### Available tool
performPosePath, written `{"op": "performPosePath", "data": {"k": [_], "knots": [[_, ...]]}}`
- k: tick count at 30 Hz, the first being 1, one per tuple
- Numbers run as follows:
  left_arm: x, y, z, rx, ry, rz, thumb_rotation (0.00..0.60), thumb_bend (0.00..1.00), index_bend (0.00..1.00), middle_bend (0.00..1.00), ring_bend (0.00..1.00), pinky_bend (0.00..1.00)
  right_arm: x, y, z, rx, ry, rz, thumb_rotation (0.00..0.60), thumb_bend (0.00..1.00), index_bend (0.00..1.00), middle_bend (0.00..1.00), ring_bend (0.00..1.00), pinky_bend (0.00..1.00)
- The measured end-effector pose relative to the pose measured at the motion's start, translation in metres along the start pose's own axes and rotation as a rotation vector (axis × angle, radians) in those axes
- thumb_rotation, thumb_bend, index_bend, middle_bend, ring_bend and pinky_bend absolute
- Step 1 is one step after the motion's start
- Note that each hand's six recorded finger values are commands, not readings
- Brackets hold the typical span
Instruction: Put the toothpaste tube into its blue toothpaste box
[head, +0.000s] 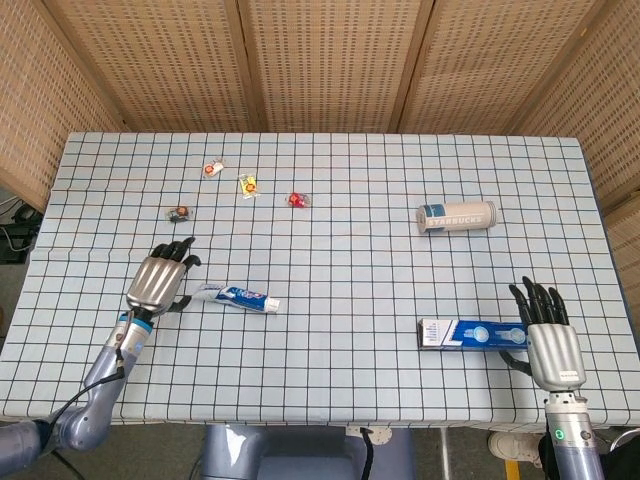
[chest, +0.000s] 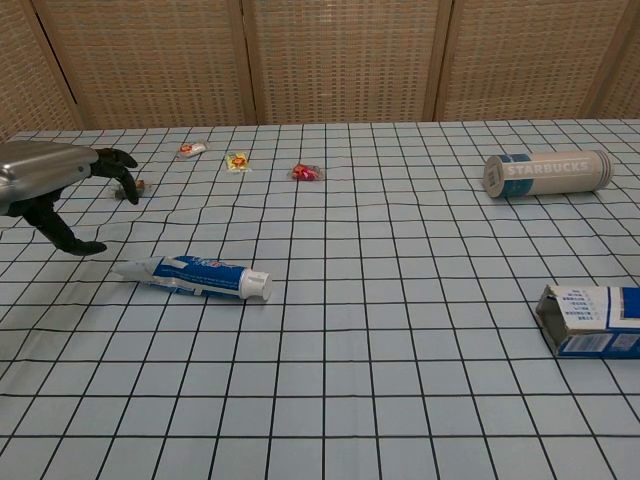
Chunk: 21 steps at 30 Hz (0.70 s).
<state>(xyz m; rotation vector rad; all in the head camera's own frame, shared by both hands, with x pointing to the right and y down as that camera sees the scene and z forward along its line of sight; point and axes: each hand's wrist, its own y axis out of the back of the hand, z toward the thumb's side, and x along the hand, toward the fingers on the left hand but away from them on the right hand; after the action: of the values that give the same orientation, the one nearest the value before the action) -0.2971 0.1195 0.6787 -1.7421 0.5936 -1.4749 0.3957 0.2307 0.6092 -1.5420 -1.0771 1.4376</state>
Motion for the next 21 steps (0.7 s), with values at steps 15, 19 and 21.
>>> {"op": "performPosePath", "data": {"k": [15, 19, 21], "knots": [[0.027, -0.024, 0.035, 0.033, -0.032, -0.078, 0.600, 0.29, 0.36, 0.13, 0.16, 0.17, -0.001, 0.000, -0.004, -0.003, -0.011, 0.000, 0.600, 0.16, 0.09, 0.00, 0.00, 0.02], [0.032, -0.027, 0.042, 0.037, -0.036, -0.085, 0.600, 0.29, 0.36, 0.13, 0.16, 0.17, -0.001, -0.001, -0.004, -0.005, -0.010, 0.000, 0.600, 0.16, 0.09, 0.00, 0.00, 0.02], [0.034, -0.030, 0.046, 0.041, -0.040, -0.090, 0.600, 0.29, 0.37, 0.14, 0.16, 0.18, -0.001, -0.001, -0.004, -0.006, -0.011, -0.001, 0.600, 0.16, 0.09, 0.00, 0.00, 0.02]]}}
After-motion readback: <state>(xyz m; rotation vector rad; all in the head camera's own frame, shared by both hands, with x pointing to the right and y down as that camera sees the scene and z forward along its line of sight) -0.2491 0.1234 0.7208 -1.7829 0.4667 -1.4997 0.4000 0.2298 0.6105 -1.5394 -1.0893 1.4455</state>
